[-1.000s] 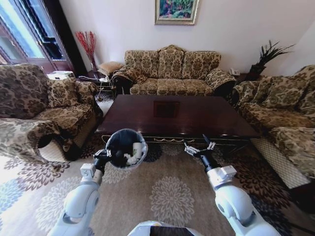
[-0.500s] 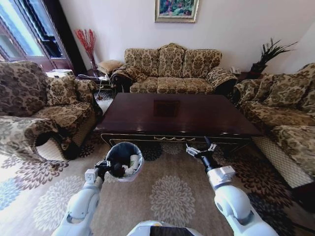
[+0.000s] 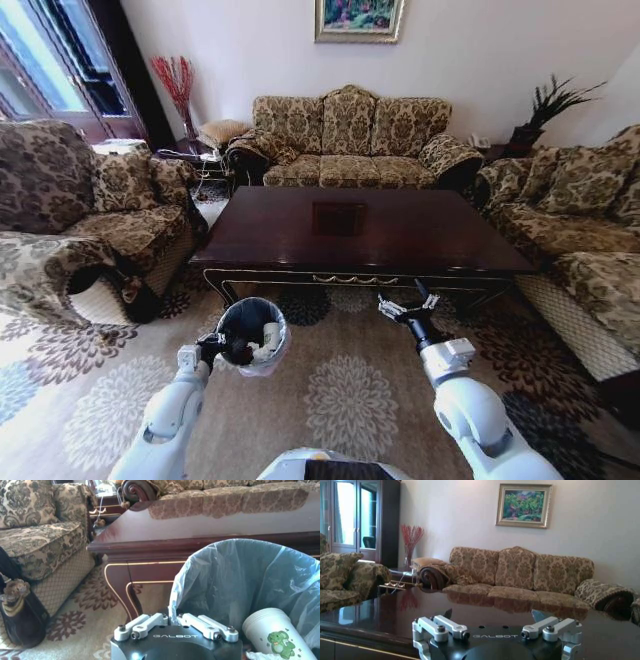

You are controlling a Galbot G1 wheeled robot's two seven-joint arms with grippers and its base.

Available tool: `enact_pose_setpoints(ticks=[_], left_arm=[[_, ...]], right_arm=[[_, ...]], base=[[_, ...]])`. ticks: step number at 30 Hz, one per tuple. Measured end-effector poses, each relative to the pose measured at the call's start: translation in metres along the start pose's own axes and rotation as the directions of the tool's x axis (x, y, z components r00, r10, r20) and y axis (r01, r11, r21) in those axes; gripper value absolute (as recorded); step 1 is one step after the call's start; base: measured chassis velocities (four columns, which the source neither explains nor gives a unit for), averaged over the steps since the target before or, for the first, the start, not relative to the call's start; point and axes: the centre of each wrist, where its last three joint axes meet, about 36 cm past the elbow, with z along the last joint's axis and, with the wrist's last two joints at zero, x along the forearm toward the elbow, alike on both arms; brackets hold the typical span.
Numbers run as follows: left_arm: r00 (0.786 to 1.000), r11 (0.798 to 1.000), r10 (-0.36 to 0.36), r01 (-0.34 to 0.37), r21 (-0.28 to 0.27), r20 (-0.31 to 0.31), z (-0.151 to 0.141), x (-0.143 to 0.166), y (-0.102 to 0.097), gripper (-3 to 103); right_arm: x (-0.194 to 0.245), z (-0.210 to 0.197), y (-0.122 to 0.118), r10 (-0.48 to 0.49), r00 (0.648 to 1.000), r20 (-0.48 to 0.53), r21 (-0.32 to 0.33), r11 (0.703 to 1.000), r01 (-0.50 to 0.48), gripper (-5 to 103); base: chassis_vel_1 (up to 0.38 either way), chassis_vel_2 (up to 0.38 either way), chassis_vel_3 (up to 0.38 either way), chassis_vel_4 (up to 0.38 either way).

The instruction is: Move to the front of the table and place the trash on the table into the trash bin.

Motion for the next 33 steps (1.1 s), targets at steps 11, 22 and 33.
enact_pose_setpoints(ticks=[11,22,33], left_arm=[[1.0,1.0,0.002,-0.002,0.005,-0.001,0.004,0.002,0.003,3],[1.0,1.0,0.005,-0.005,0.001,0.006,0.002,0.004,0.004,3],[0.999,1.0,0.016,-0.016,0.005,0.027,-0.002,0.004,0.003,3]], right_arm=[[0.0,0.0,-0.001,0.009,1.0,0.002,-0.003,1.0,-0.009,100],[-0.001,-0.007,-0.028,0.071,0.997,0.014,0.015,0.997,-0.071,100],[0.02,0.012,-0.082,0.114,0.994,0.003,0.048,0.992,-0.114,100]], base=[[0.0,0.0,0.0,0.0],[0.0,0.0,0.0,0.0],[0.0,0.0,0.0,0.0]])
